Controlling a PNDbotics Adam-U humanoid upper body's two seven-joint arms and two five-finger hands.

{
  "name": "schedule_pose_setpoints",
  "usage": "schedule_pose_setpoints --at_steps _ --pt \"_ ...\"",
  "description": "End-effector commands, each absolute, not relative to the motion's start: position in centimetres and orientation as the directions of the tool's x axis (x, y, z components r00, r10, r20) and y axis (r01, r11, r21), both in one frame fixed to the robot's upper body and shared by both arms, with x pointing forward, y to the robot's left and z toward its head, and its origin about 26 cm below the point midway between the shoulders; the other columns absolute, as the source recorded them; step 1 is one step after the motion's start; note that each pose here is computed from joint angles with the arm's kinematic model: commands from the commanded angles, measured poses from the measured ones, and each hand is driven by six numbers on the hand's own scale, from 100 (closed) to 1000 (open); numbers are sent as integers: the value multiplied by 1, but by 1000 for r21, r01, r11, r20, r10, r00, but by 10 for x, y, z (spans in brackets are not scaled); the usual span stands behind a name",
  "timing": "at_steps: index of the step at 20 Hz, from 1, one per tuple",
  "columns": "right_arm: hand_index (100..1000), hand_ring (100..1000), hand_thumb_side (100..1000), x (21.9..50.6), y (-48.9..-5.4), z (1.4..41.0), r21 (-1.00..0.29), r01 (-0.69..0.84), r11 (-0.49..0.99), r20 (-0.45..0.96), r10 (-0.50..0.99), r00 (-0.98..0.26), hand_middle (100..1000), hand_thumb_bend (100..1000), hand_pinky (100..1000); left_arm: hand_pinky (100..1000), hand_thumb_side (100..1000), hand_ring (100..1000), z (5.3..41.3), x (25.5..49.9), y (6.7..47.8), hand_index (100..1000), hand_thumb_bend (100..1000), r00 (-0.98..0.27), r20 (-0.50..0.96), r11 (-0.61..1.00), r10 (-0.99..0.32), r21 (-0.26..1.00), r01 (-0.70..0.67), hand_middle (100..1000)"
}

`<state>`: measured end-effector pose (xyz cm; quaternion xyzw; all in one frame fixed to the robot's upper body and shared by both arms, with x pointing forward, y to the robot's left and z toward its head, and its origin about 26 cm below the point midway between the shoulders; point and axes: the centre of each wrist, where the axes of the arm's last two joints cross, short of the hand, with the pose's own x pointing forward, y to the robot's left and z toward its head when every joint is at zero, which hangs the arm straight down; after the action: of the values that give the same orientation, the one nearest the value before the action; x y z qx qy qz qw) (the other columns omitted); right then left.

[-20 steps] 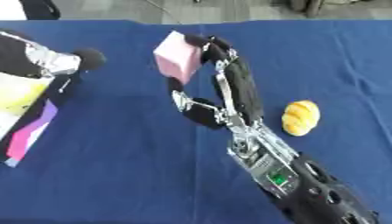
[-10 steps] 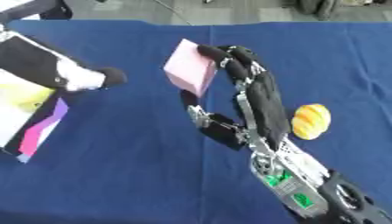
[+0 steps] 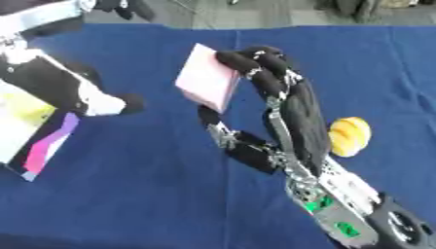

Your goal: Pick up the objects with one hand, pass them to the other hand, and then place them into the box on the other side of the table.

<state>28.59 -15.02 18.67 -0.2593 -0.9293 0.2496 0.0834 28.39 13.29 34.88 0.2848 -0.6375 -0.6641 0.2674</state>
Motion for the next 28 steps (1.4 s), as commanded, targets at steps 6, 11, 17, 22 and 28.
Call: schedule_pose_setpoints --at_steps 6,11,17,22,28 --pt "653 592 100 283 -141 201 -493 410 767 -12 466 -885 514 100 780 868 375 823 358 277 124 933 575 -689 -5 0 -725 1000 -7 812" --pt "651 593 100 283 -136 206 -480 395 783 -28 436 -899 516 100 779 864 357 817 358 275 119 920 616 -694 16 50 -719 998 -29 803" --pt "649 593 100 282 -132 209 -478 372 796 -45 400 -915 515 100 779 849 329 797 357 274 115 870 635 -696 52 123 -716 991 -53 776" --pt "645 594 100 282 -131 210 -468 370 802 -57 391 -919 516 100 780 844 298 794 354 274 114 866 615 -706 83 152 -704 988 -36 770" --pt "643 595 100 282 -131 211 -459 379 804 -84 386 -919 516 100 781 844 271 795 352 274 111 861 608 -716 86 121 -693 993 3 775"
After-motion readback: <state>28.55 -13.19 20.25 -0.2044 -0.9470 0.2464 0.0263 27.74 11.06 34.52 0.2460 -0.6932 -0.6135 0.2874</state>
